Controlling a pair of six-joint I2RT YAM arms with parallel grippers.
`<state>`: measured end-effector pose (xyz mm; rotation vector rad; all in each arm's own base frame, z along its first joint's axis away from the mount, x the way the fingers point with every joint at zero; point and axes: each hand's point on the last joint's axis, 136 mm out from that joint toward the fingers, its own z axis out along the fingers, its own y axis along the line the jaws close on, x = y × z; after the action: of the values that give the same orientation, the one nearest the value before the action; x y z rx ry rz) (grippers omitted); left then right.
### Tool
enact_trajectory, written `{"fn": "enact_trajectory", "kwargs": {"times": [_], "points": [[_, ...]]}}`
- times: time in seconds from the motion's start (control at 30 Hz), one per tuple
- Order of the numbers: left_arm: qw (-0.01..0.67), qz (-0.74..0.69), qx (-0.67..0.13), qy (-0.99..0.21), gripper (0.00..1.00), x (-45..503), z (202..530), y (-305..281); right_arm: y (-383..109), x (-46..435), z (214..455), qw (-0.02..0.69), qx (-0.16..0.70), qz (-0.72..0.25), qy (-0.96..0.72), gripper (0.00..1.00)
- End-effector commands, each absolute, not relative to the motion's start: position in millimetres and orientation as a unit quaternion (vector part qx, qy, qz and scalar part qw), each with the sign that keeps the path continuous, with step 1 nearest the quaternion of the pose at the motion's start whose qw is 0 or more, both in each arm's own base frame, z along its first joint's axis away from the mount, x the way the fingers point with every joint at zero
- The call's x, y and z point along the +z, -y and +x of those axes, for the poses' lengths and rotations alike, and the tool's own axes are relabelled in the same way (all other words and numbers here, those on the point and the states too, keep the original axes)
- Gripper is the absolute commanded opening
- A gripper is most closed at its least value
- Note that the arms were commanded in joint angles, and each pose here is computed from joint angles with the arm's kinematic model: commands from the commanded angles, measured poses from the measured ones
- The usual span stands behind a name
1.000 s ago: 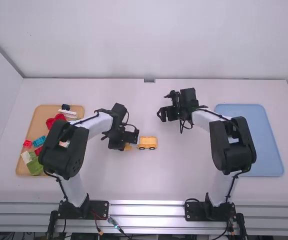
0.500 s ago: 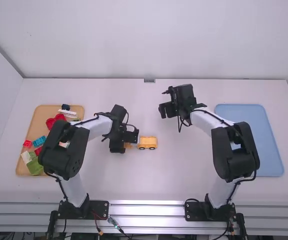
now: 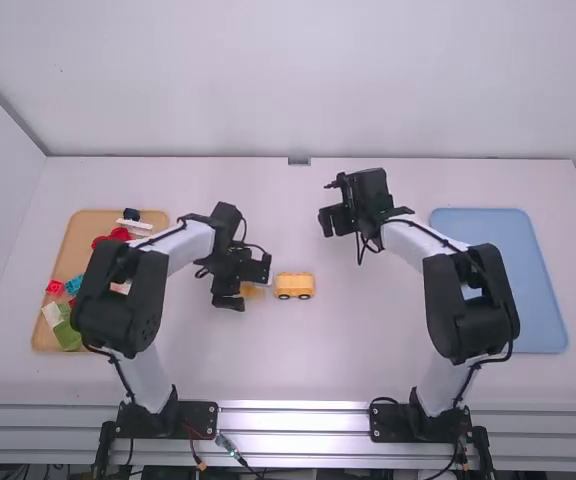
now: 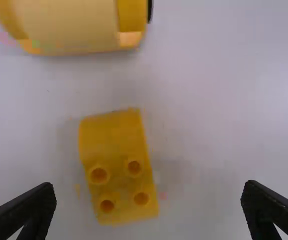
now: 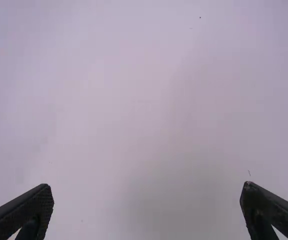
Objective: Assemble lego blocks to make yellow taxi
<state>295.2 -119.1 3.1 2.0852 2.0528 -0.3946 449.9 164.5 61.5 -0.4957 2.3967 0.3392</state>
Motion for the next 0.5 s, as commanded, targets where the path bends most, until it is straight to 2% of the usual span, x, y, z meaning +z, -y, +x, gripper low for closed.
{"fn": "enact_trajectory", "kwargs": {"times": [0.0,0.13,0.27,0.47], "points": [[0.172,0.699,-0.181,-0.67,0.99,29,304,123,-163,74,455,0.343,0.128,-0.19,-0.911,0.99],[0.252,0.659,-0.24,-0.667,0.99,45,311,116,-162,75,456,0.346,0.128,-0.189,-0.91,0.99],[0.318,0.609,-0.259,-0.678,0.99,51,322,97,-164,78,459,0.355,0.125,-0.202,-0.904,0.99],[0.326,0.583,-0.279,-0.69,0.99,45,312,89,-165,83,464,0.372,0.117,-0.222,-0.894,0.99]]}}
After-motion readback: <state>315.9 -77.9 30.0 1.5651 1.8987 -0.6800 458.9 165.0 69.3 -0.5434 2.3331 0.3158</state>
